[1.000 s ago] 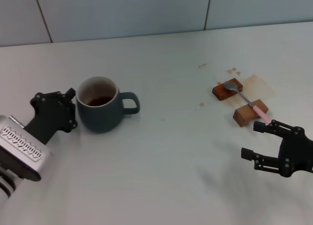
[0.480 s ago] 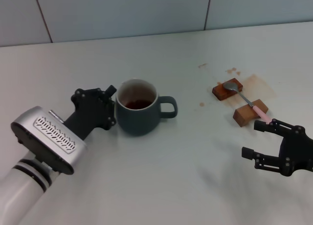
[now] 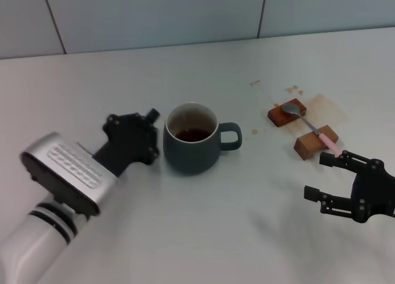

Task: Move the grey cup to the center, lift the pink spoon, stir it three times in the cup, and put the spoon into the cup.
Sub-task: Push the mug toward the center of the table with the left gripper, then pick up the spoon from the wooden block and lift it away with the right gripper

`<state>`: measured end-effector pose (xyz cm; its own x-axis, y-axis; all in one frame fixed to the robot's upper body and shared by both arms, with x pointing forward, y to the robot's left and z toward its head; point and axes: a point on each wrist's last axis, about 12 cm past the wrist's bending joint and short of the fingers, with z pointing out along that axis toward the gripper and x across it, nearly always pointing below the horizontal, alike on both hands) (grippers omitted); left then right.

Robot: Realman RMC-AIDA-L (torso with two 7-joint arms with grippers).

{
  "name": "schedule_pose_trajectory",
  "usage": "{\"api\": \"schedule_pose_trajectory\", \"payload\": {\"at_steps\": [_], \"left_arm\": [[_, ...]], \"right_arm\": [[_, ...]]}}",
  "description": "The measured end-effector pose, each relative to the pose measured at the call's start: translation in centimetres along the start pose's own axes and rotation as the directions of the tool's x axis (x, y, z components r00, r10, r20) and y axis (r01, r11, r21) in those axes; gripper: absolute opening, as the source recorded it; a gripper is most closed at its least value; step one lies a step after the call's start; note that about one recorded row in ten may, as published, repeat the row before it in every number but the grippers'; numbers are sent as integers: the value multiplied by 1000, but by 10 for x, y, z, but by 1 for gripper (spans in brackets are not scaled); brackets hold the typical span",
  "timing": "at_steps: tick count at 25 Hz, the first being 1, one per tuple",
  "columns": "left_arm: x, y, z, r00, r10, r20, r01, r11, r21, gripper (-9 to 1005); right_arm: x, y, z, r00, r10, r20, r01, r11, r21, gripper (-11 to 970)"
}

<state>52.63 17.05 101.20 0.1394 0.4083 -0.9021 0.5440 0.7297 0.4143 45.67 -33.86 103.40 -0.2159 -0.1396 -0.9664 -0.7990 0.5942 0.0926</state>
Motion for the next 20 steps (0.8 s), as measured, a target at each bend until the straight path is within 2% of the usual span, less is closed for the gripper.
{"api": "schedule_pose_trajectory", "payload": {"at_steps": [3,7,8,11,13,15,18,20], "left_arm": [[8,18,-6,998,-70,1,70,996,-56,-2],[23,55,-23,994,-105,20,107,991,-83,-1],[27,69,-30,994,-111,21,113,990,-85,-1],[32,94,-44,990,-138,22,139,988,-64,-1],[33,111,-58,989,-149,22,149,989,-20,-1],[31,119,-68,987,-159,22,158,987,42,-1],[26,124,-83,982,-189,17,183,969,167,-1],[22,127,-93,977,-212,12,201,941,271,-1]], "right_arm": [[0,0,1,1000,0,2,0,1000,0,817],[-1,1,3,1000,-1,6,1,1000,-2,817],[-1,1,3,1000,-1,6,1,1000,-2,817],[-2,-1,3,1000,-3,11,3,1000,4,817],[-3,-2,3,1000,-3,18,3,1000,11,817],[-4,-3,3,1000,-2,26,1,1000,17,817],[-5,-3,3,1000,-1,31,0,1000,22,817],[-5,-4,3,1000,0,31,-1,1000,23,817]]}}
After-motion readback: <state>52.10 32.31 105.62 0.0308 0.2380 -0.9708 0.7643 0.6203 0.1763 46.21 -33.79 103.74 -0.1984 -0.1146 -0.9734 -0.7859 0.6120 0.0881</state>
